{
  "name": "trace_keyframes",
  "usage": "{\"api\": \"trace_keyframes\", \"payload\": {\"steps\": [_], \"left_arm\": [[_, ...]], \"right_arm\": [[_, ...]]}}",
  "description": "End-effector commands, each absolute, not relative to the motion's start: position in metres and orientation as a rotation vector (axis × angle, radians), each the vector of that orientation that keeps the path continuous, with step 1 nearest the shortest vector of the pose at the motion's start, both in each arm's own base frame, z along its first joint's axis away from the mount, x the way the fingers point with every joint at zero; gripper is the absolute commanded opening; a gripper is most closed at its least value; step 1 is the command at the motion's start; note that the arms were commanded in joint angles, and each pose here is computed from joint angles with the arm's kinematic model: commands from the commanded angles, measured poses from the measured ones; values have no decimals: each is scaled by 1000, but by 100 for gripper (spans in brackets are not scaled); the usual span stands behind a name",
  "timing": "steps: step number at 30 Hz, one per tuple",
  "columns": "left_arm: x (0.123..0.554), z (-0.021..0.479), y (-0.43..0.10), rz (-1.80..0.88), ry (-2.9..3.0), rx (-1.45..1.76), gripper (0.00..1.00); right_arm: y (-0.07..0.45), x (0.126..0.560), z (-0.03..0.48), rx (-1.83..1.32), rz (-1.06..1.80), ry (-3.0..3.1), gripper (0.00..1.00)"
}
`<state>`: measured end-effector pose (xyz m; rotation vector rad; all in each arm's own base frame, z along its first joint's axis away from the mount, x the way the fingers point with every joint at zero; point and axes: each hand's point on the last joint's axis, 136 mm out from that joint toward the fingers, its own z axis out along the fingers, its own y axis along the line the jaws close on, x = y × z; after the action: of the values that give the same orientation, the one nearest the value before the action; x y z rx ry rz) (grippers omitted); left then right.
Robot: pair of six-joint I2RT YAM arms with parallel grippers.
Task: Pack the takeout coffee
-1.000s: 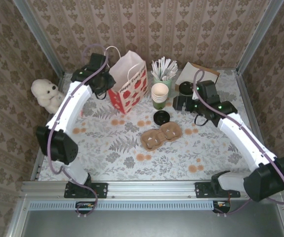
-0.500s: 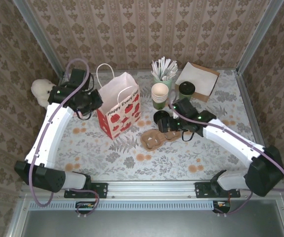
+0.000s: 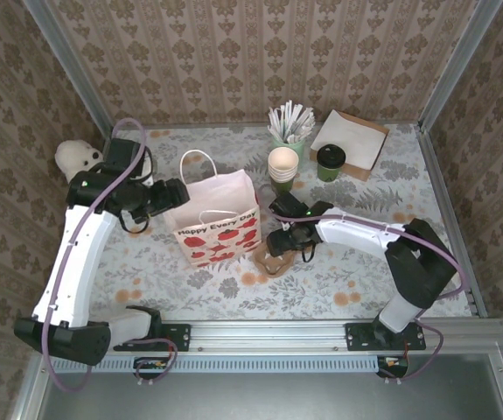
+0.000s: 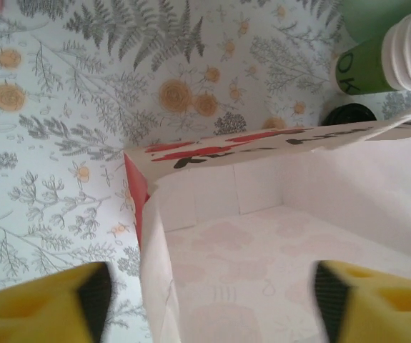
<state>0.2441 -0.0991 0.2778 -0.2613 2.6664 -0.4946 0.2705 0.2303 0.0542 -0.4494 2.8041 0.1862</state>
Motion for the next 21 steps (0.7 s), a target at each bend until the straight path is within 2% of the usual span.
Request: {"api": "trace_keyframes", "payload": {"steps": [1, 2, 13, 21], "left_arm": [[233, 289, -97, -506, 2617, -113, 96], [233, 291, -96, -504, 2596, -101, 100], [240, 302, -51, -396, 2399, -254, 100], [235, 272, -1, -293, 2349, -574, 100]], "right_arm": [[235, 279, 54, -455, 132, 2782, 80], [236, 278, 52, -473, 129, 2784, 80], [231, 262, 35, -747, 61, 2806, 77], [226, 258, 27, -840, 26, 2805, 75]]}}
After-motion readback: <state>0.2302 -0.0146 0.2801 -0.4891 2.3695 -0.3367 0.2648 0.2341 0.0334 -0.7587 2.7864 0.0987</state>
